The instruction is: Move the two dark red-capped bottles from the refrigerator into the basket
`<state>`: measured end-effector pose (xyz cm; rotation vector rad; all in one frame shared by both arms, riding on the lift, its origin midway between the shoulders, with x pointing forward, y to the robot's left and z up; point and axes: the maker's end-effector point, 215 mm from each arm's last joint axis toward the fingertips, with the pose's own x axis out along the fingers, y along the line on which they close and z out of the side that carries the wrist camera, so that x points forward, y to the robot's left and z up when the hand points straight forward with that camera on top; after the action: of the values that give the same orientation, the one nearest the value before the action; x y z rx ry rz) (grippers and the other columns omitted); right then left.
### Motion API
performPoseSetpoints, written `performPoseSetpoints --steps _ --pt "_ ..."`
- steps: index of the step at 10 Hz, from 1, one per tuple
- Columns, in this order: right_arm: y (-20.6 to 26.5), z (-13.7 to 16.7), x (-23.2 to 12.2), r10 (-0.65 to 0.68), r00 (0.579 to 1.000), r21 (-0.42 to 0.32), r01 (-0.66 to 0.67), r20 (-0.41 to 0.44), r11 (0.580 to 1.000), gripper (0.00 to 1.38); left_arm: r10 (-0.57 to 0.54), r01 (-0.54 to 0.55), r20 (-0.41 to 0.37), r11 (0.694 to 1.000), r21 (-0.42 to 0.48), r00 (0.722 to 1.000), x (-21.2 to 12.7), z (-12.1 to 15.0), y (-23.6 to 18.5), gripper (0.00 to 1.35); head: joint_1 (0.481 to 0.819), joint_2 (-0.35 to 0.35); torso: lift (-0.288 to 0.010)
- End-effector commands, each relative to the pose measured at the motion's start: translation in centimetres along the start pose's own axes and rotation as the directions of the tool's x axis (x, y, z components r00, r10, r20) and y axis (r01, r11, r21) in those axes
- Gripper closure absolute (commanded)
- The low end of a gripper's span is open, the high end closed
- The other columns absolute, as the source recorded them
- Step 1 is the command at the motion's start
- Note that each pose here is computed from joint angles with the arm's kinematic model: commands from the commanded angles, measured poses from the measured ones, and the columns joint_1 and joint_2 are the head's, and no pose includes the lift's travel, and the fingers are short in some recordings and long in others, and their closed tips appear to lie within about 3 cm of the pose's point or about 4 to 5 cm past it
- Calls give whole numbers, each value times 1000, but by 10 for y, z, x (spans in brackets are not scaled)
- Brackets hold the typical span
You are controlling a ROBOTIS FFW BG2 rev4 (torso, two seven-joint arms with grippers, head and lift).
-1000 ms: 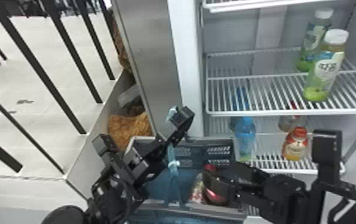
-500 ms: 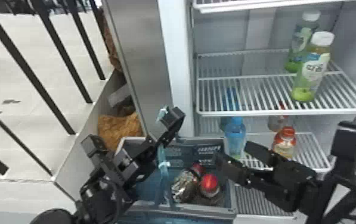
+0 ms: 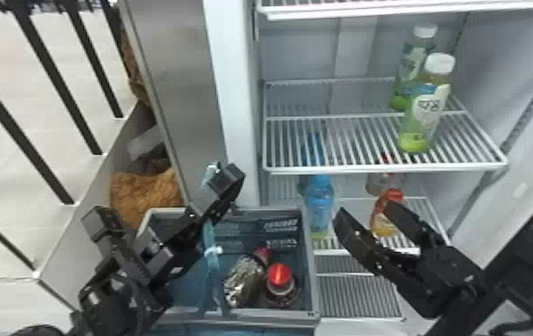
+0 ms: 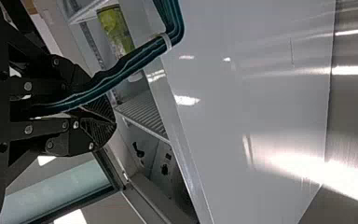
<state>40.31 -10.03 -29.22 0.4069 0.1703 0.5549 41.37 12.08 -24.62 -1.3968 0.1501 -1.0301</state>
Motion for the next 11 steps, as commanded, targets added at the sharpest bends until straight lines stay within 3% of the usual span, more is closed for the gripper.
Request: performPoseSetpoints --steps 1,4,8,11 --pt "-19 -4 -21 -69 997 0 69 14 998 124 1 -1 -1 1000 -4 1000 0 -2 1 1200 695 28 -34" --pt "-39 -10 -62 -194 981 -58 194 0 979 124 5 -5 0 1000 -7 1000 -2 -3 3 1200 695 -30 -34" --pt "-68 17 -109 -339 937 -226 348 78 910 125 4 -4 6 1000 -12 1000 -3 -2 2 1200 695 -105 -34" --pt "-76 8 -128 -371 923 -274 384 102 882 125 7 -7 13 1000 -13 1000 -5 -2 3 1200 695 -155 -34"
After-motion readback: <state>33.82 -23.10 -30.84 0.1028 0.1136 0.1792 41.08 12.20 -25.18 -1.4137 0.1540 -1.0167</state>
